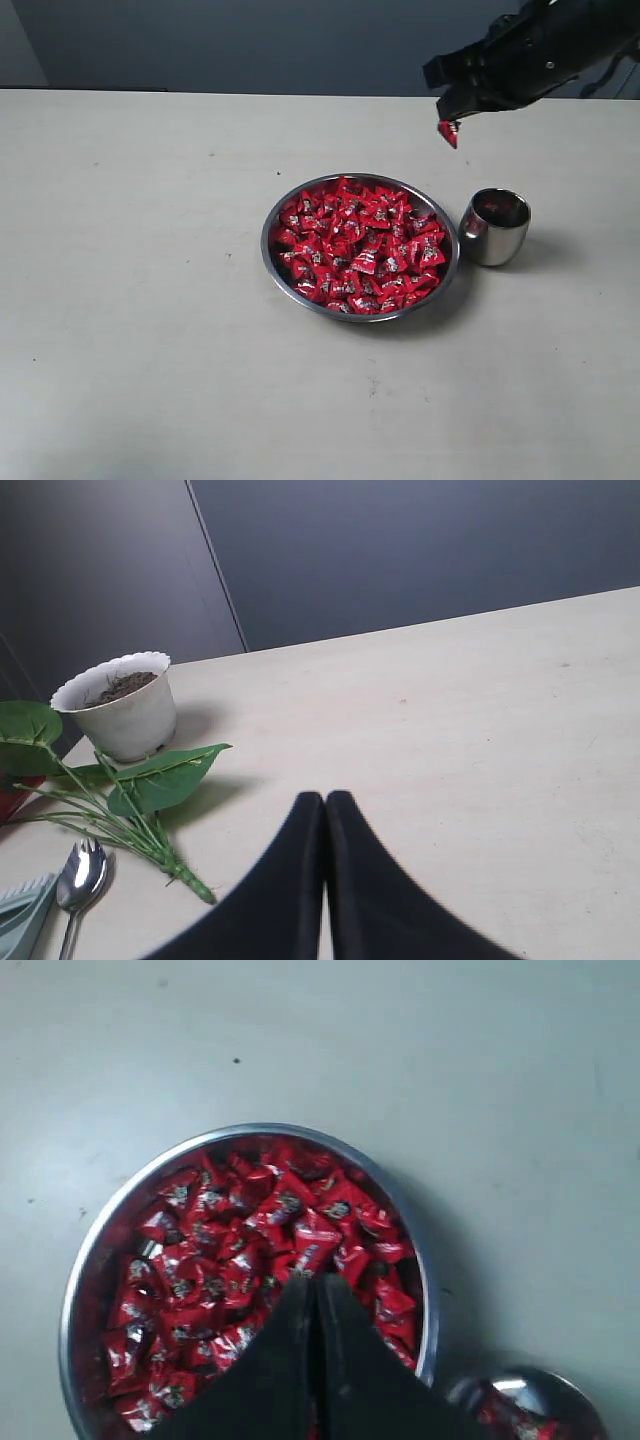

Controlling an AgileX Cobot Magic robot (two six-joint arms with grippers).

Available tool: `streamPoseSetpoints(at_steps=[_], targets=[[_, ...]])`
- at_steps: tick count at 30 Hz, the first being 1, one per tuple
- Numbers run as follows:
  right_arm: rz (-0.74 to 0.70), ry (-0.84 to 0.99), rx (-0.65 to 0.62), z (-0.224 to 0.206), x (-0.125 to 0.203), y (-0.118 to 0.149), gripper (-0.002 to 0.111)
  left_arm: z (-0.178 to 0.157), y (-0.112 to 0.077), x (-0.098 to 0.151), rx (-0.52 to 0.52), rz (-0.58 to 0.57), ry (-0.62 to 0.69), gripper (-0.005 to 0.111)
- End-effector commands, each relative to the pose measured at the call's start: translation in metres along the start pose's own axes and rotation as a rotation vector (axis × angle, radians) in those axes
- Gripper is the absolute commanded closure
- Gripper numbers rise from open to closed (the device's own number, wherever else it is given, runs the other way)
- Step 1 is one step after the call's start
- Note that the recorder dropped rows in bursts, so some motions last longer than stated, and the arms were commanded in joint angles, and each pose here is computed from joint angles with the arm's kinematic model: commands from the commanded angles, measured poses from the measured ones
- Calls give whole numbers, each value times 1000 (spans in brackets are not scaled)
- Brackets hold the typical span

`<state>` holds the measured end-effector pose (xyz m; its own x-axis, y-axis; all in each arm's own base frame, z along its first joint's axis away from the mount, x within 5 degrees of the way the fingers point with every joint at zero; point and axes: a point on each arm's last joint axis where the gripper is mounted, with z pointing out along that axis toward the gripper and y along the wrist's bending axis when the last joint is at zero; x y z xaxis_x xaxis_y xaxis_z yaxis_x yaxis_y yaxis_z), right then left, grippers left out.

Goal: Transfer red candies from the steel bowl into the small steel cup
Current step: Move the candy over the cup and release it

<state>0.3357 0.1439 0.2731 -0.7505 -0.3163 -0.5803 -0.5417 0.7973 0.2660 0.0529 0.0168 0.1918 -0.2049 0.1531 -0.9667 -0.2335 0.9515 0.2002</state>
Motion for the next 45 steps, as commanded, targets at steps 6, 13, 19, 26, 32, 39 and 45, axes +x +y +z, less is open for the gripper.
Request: streamPoseSetpoints(at_steps=[6,13,19,26,32,39,45], targets=[[69,39,96,-19,10,-52,109,0,0,0,2,1,-12,106],[77,130,103,10,20,-67,109,0,0,0,2,1,-12,106],[97,187,99,32,29,-76,109,0,0,0,2,1,-12,106],[112,247,92,51,39,-85,109,0,0,0,2,1,-12,106],[112,261,86,54,41,-86,82,0,0,0,2,1,-12,106],[120,228,74,44,35,-80,71,0,0,0,2,1,-12,106],[127,169,11,32,24,-58,71,0,0,0,2,1,-12,106]])
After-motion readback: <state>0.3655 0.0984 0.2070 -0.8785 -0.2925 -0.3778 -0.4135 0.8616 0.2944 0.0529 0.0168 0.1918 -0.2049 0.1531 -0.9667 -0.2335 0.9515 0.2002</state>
